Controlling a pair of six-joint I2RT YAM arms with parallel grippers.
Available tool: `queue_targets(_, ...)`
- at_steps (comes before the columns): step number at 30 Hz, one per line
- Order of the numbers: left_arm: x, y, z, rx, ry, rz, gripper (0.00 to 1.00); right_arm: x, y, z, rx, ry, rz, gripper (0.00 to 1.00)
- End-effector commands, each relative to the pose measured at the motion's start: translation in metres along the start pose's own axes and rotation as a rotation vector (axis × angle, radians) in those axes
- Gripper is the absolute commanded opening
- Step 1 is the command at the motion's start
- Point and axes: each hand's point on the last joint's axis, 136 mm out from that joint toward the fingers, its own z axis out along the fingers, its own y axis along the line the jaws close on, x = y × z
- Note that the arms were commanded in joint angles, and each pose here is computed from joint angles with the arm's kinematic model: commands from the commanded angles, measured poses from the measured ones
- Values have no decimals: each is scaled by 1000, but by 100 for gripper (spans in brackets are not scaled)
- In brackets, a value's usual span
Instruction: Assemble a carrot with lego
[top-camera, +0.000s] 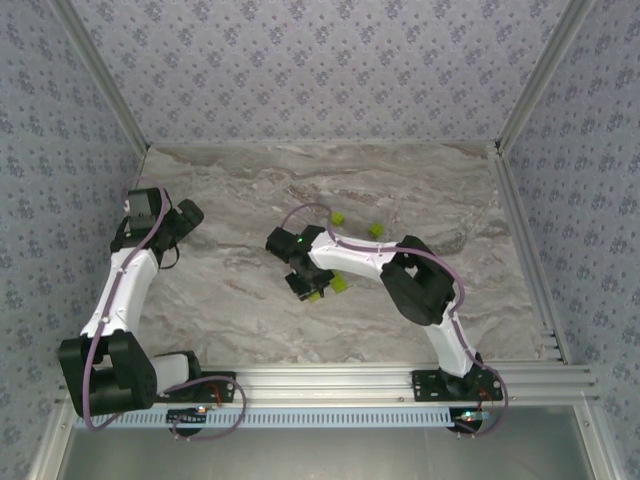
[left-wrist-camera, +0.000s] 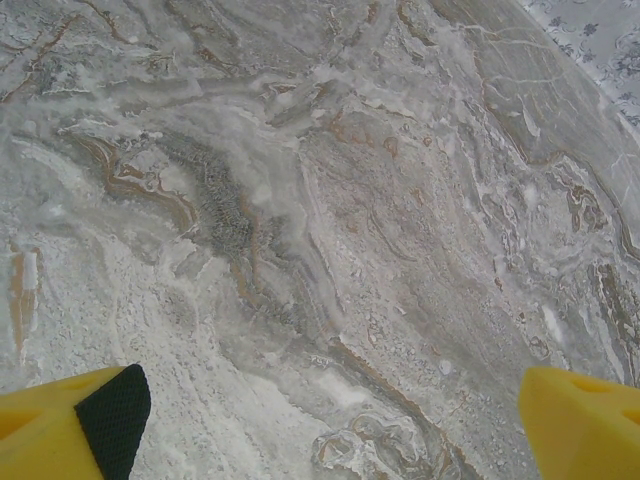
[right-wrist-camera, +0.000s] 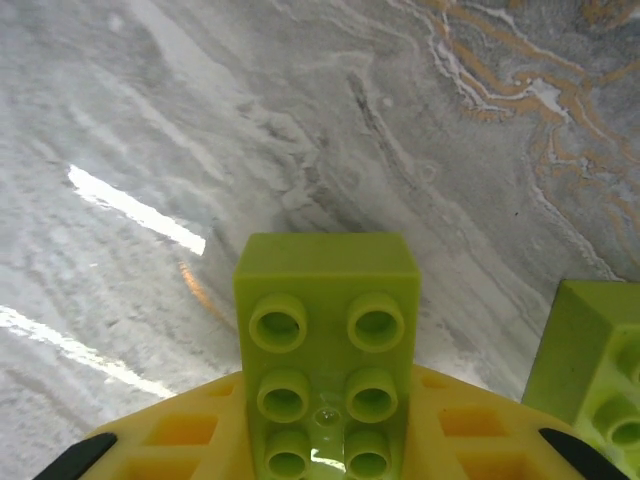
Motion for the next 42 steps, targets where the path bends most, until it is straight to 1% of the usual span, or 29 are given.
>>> queue_targets(1,-4,-1,-3,-2,1,-13,96,-11,-3,-53,14,-67,8,33)
queue_targets(5,-4,-1,-5,2,0,-14,96,-32,-10,-68,7,-97,39,33)
queue_targets(12,-4,-1,-8,8,-8,-13,96,-75,-29,-62,-44,-123,144,33)
queue_targets(17,-4,-3,-8,15,-7,-16,96,-93,-33,-60,-92,-120,181,33)
queue_targets(21,-3,-1,-6,13,-3,-20,96,-100,-32,-52,-114,-97,203,33)
queue_targets(28,-4,-2,-6,20,-3,-26,96,-96,-29,-39,-118,-64,219,33)
queue_targets(42,-4,0,-3,24,8,-42,96,-99,-23,-21,-130,-42,225,33)
